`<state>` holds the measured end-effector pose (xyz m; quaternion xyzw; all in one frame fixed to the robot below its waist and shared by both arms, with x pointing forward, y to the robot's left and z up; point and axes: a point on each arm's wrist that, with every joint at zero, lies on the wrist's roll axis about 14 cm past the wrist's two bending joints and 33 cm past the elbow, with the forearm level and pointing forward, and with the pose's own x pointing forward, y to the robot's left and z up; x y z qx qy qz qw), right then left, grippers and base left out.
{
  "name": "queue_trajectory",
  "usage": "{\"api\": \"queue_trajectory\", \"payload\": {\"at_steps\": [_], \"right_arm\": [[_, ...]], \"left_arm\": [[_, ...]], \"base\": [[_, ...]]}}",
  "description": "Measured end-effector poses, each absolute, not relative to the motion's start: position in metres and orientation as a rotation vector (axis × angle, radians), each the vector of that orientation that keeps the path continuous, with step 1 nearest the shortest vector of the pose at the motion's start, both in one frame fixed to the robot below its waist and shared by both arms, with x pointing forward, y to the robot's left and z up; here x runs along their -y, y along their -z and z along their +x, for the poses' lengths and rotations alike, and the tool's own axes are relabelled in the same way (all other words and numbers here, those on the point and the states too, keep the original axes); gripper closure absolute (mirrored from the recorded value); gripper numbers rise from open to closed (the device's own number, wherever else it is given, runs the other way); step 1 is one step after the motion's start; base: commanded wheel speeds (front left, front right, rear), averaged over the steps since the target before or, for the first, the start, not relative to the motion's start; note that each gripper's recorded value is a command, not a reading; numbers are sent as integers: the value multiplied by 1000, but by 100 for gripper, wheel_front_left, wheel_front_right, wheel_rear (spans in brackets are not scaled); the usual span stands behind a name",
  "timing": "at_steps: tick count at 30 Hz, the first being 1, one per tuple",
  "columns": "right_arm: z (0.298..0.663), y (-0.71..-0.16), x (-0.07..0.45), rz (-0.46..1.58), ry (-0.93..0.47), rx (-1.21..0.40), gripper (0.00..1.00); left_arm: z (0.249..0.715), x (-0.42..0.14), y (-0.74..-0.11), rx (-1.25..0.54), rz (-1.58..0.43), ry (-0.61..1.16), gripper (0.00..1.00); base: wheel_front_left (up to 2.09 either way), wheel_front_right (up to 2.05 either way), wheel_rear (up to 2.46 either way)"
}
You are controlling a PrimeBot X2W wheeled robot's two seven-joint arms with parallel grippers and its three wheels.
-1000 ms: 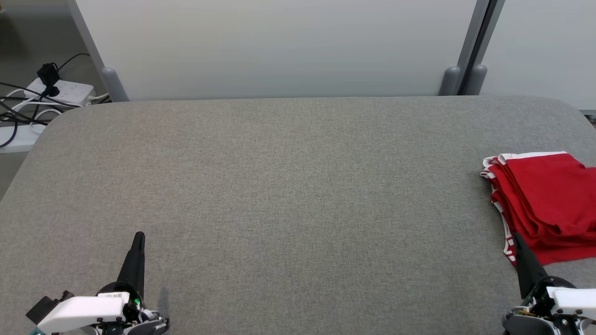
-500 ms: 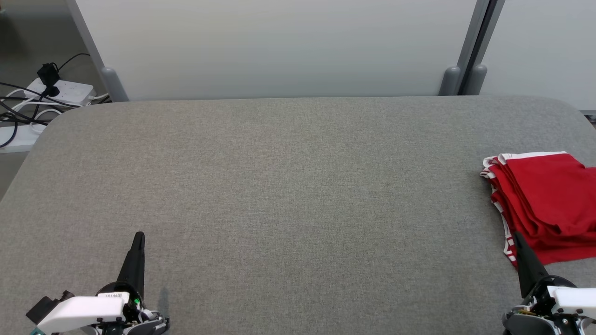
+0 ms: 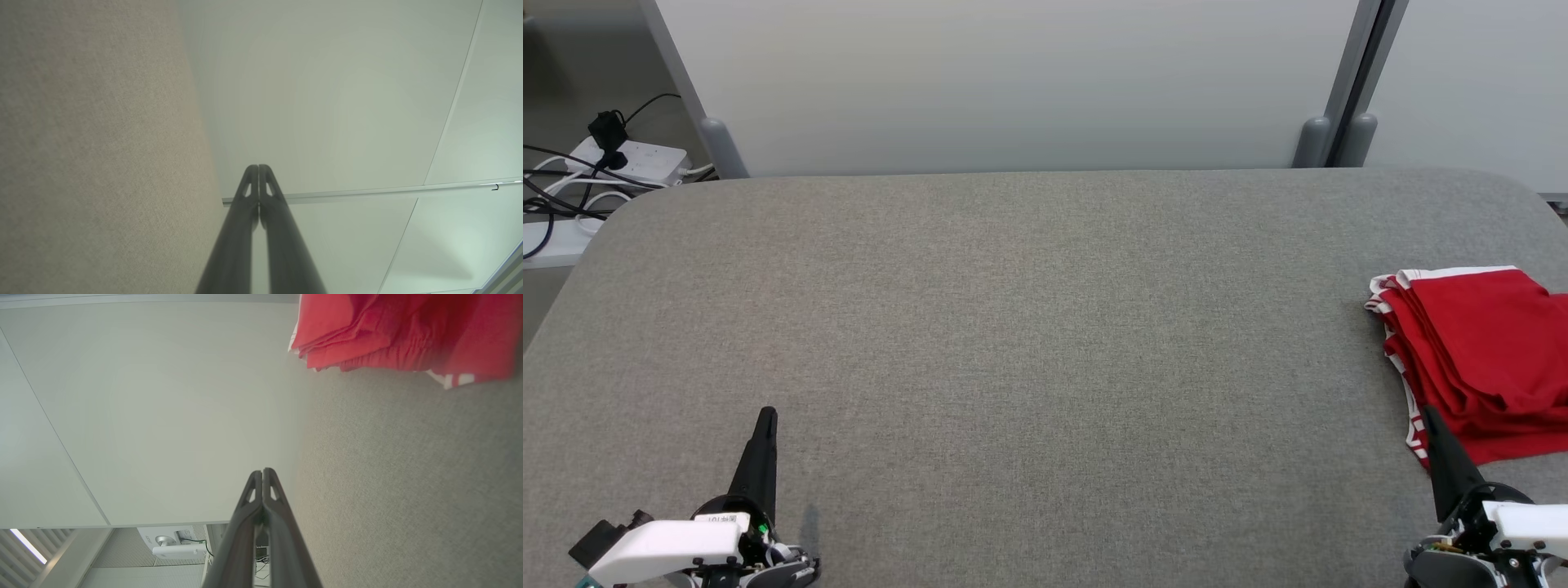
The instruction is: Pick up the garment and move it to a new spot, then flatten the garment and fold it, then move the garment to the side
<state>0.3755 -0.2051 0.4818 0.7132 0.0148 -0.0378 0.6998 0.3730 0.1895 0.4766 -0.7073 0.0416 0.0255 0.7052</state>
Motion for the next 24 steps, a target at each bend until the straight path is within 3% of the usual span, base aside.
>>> {"api": "queue_trajectory", "payload": {"at_steps": [24], "right_arm": [[375,-482,205,1590,82,-35,100]], "left_arm": [[373,-190,-477,-92,-1573,-57,100]], "base": [[0,0,0]]}}
